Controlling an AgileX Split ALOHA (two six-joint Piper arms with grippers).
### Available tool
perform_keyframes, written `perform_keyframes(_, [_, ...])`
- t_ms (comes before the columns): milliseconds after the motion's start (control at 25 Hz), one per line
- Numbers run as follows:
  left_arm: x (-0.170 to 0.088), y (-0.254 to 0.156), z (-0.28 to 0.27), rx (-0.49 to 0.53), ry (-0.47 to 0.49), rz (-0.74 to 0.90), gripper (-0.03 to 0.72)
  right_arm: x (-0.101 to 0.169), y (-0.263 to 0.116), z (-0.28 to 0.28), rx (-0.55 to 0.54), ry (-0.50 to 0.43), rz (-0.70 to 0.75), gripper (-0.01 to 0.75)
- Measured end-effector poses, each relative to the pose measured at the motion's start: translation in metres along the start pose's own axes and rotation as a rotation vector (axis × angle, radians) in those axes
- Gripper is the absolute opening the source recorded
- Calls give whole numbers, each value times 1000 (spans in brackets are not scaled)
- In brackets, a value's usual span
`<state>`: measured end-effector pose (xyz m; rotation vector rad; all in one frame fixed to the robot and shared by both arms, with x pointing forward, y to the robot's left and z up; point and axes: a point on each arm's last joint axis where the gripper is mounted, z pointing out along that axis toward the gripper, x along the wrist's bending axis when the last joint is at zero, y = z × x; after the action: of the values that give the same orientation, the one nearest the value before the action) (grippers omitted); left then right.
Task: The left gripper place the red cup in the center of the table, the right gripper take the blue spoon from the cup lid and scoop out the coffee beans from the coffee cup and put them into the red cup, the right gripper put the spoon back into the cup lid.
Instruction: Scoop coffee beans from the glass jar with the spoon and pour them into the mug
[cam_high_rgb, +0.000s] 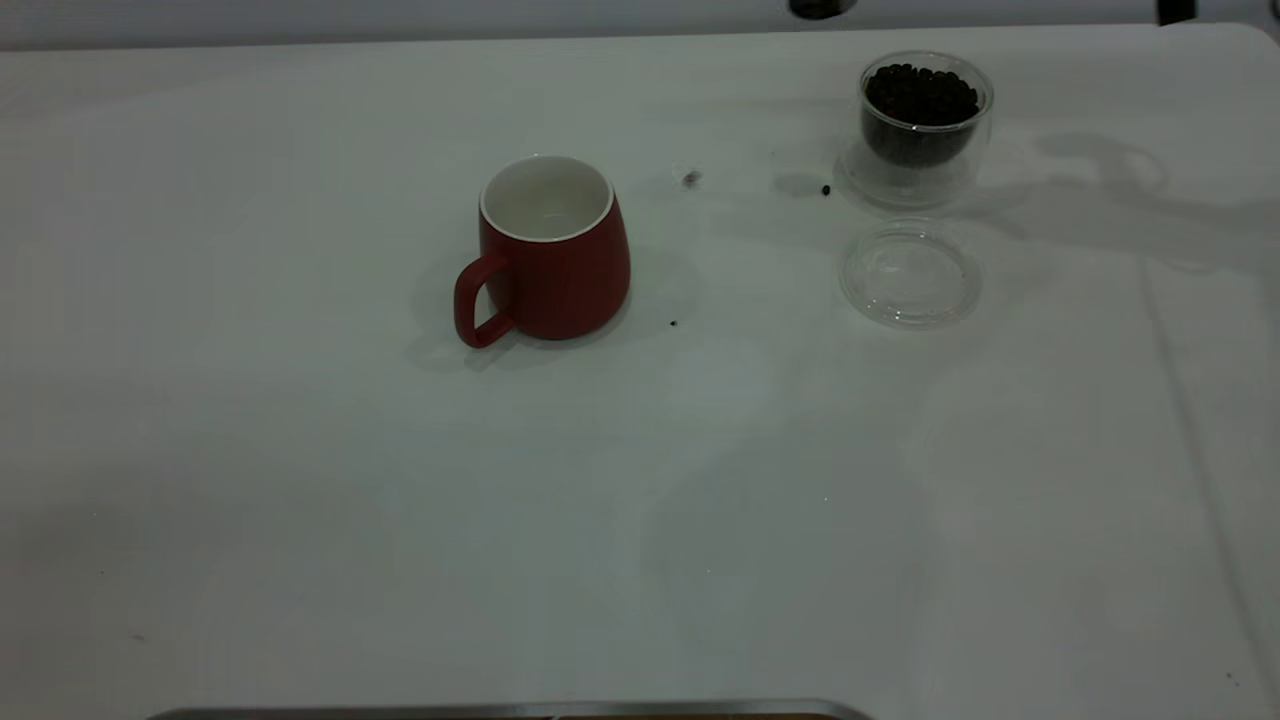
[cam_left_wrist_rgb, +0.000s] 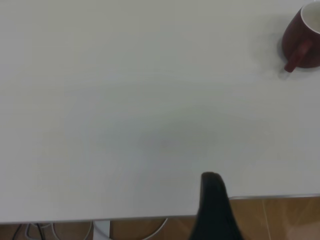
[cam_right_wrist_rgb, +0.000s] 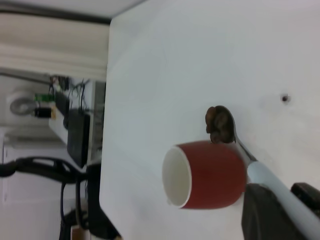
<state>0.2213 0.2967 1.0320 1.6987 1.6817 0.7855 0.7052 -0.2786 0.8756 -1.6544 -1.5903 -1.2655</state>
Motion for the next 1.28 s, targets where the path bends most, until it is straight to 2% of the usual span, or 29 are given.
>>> perform_keyframes(480, [0,0,0,1,0,0,587,45,-24,71,132,70,-72,103])
perform_keyframes(840, [0,0,0,1,0,0,587,65,-42,101,206,95,-138,103])
perform_keyframes(960, [0,0,0,1,0,0,587,66,-47,110,219,104,-133,103])
perform_keyframes(1280, [0,0,0,1,0,0,587,43,-59,127,254,100,-130,103])
